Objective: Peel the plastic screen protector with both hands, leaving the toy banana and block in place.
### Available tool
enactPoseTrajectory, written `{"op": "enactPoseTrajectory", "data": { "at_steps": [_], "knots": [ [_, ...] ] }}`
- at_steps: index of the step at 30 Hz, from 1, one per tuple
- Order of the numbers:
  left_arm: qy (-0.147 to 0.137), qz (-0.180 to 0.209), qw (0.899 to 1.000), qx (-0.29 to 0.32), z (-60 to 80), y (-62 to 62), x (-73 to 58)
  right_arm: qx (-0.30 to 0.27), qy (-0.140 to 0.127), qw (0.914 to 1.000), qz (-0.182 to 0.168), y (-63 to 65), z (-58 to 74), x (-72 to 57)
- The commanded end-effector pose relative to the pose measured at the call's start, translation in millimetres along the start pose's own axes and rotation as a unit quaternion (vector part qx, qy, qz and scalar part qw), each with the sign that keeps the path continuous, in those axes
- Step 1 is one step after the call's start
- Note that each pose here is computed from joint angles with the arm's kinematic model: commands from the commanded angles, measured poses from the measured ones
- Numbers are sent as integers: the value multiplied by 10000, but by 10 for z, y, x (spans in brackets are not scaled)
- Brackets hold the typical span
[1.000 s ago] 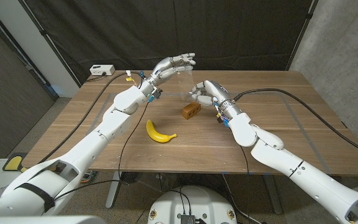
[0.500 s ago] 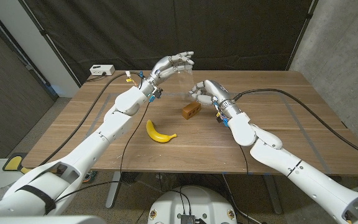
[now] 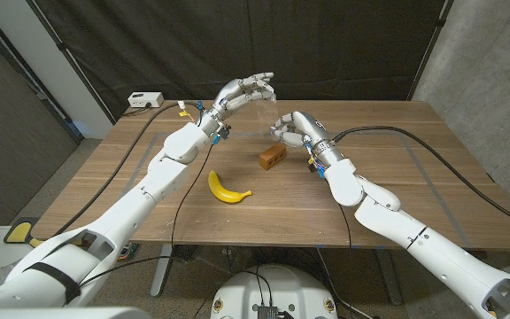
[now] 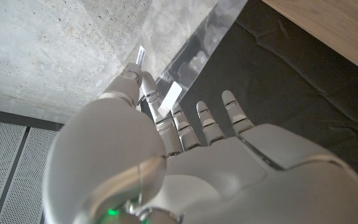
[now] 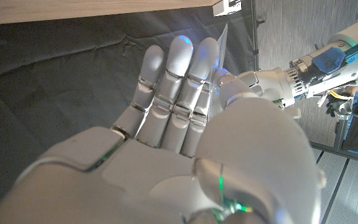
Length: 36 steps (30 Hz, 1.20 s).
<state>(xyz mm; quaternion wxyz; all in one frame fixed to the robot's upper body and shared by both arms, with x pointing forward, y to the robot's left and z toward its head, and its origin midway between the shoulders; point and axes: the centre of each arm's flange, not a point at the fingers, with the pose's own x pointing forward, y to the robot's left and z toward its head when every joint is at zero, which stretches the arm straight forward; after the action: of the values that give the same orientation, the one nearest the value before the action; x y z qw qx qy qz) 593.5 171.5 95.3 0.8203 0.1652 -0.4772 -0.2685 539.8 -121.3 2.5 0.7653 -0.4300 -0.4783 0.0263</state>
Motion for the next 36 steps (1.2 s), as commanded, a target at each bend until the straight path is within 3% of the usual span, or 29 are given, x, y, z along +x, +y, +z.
{"op": "enactPoseTrajectory", "data": {
  "at_steps": [1, 16, 20, 26, 36],
  "knots": [
    [-46, -123, 9999, -99, -23, -2, 101, -58, -11, 10000, 37, 18, -17, 40],
    [-44, 166, 9999, -1, -11, -10, 106, 103, 16, 9999, 19, 1, -58, 50],
    [-10, 486, 9987, 174, 13, -12, 67, 172, -3, 9999, 2, -13, -63, 46],
    [11, 1075, 9884, 1076, 141, -23, -16, 477, -50, 9988, 54, -54, -54, 36],
    [-95, 762, 9802, 1827, 288, -101, -12, 667, -122, 9977, 76, -117, -23, 6]
  ]
}}
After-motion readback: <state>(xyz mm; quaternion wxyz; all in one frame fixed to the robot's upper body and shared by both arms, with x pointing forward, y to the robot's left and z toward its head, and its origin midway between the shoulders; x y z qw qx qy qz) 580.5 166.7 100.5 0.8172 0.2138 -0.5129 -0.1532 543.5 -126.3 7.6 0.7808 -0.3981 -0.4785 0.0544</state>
